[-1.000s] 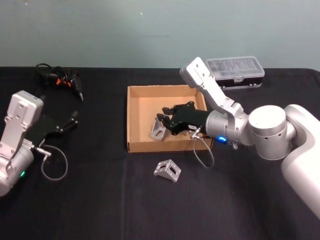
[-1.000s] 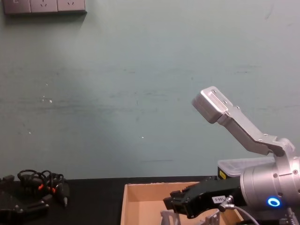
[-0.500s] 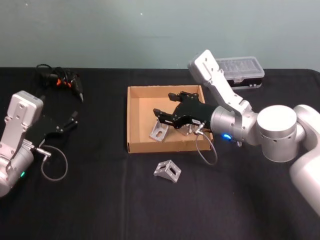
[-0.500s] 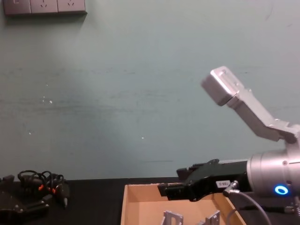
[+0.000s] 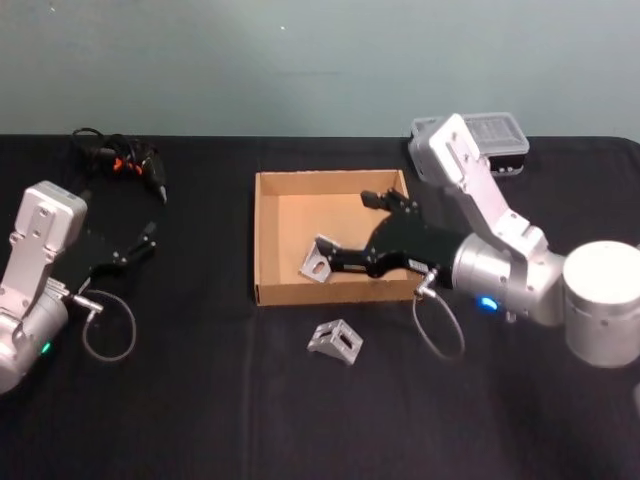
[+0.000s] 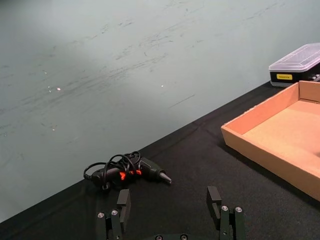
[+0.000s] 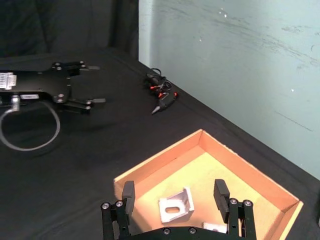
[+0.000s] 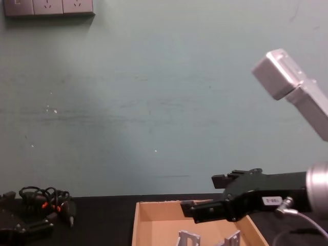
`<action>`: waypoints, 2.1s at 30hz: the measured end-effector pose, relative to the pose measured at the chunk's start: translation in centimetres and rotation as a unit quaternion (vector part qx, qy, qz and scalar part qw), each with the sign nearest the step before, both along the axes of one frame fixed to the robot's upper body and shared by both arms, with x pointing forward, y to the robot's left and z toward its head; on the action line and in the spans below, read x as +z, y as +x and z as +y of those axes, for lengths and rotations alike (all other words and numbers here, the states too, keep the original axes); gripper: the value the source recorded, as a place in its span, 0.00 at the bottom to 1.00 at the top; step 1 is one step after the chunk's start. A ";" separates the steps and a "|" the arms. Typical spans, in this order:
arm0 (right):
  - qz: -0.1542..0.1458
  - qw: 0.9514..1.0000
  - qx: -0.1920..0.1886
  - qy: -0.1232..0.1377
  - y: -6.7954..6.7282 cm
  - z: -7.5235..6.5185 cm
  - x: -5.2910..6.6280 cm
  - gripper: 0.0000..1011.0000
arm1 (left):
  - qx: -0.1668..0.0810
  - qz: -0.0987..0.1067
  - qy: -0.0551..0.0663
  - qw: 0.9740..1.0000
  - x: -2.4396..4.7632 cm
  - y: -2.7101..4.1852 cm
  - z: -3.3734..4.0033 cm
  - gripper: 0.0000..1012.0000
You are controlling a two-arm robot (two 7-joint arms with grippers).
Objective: Use one hand to pick up the angle iron from the table and place it into the box.
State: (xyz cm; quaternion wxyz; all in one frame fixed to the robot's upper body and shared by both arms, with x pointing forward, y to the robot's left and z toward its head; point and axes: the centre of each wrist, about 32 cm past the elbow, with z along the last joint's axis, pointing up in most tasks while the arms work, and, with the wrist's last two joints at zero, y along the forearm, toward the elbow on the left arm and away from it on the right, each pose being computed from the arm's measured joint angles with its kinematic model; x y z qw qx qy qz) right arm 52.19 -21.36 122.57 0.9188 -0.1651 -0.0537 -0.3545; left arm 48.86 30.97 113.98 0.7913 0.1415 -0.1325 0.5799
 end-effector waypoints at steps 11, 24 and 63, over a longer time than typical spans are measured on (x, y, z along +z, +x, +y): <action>0.009 1.000 0.017 -0.009 -3.0 -0.8 0.2 0.99 | 0.000 0.000 0.000 1.000 0.00 0.00 0.00 0.99; 0.062 0.996 0.051 -0.029 -4.2 -1.3 -1.1 0.99 | 0.000 0.000 0.000 1.000 0.00 0.00 0.00 0.99; 0.137 0.986 0.082 -0.054 -0.1 -0.4 -4.7 0.99 | 0.000 0.000 0.000 1.000 0.00 0.00 0.00 0.99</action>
